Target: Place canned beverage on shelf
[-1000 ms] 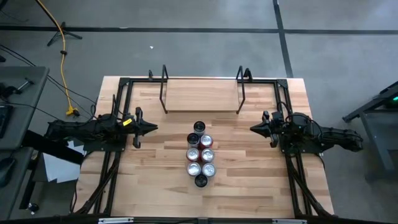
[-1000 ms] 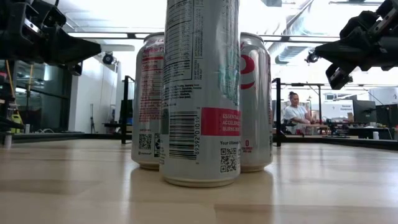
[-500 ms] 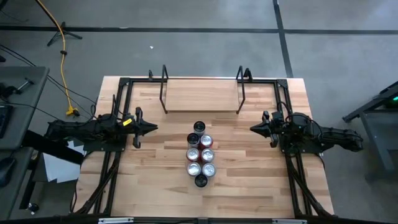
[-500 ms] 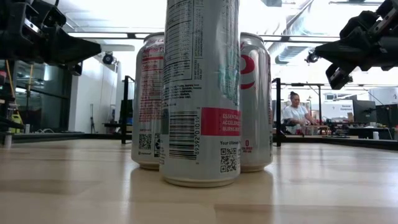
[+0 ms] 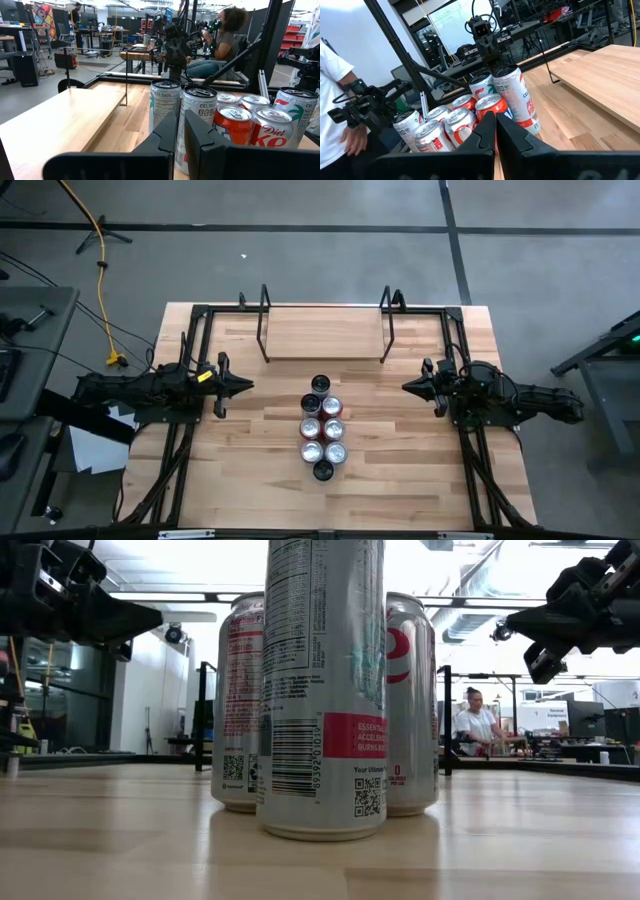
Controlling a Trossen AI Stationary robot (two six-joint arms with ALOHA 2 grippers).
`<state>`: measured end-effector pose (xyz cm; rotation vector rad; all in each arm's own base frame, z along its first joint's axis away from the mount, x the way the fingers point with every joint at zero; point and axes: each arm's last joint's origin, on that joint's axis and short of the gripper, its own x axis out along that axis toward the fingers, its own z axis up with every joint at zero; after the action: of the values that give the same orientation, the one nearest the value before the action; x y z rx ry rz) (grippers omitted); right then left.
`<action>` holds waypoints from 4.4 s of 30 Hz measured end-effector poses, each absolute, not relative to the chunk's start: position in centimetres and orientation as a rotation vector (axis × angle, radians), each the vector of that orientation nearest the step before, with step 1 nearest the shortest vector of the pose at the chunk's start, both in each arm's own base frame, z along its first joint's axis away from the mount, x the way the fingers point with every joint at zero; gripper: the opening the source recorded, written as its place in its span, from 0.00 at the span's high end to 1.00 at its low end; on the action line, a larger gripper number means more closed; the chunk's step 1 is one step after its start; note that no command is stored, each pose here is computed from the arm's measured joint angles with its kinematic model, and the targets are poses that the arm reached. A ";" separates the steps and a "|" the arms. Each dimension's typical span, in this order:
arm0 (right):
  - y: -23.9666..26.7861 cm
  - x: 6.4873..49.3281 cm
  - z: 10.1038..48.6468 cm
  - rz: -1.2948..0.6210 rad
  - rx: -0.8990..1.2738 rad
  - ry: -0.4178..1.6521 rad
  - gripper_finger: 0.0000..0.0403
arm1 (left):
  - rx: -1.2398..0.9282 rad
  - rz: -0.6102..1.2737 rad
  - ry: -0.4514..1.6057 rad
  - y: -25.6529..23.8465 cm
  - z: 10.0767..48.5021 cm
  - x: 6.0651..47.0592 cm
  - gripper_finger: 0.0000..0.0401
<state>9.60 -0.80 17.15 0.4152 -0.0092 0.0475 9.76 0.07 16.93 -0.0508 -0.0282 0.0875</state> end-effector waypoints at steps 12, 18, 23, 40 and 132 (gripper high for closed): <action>-0.8 9.6 17.2 0.048 0.415 -0.009 1.00 | -0.051 0.088 -0.028 0.1 16.9 9.8 1.00; -0.8 9.6 17.2 0.048 0.415 -0.010 1.00 | -0.051 0.087 -0.028 0.1 16.9 9.8 1.00; -0.8 9.6 17.2 0.048 0.415 -0.010 1.00 | -0.051 0.088 -0.028 0.1 16.9 9.8 1.00; -0.8 9.6 17.2 0.048 0.415 -0.010 1.00 | -0.051 0.088 -0.028 0.1 16.9 9.8 1.00; -0.8 9.6 17.2 0.048 0.415 -0.010 1.00 | -0.745 0.676 0.872 -5.2 30.4 31.9 0.17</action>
<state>9.59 -0.80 17.15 0.4151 -0.0095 0.0479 31.91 -5.20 30.41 -0.7447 0.8723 0.6758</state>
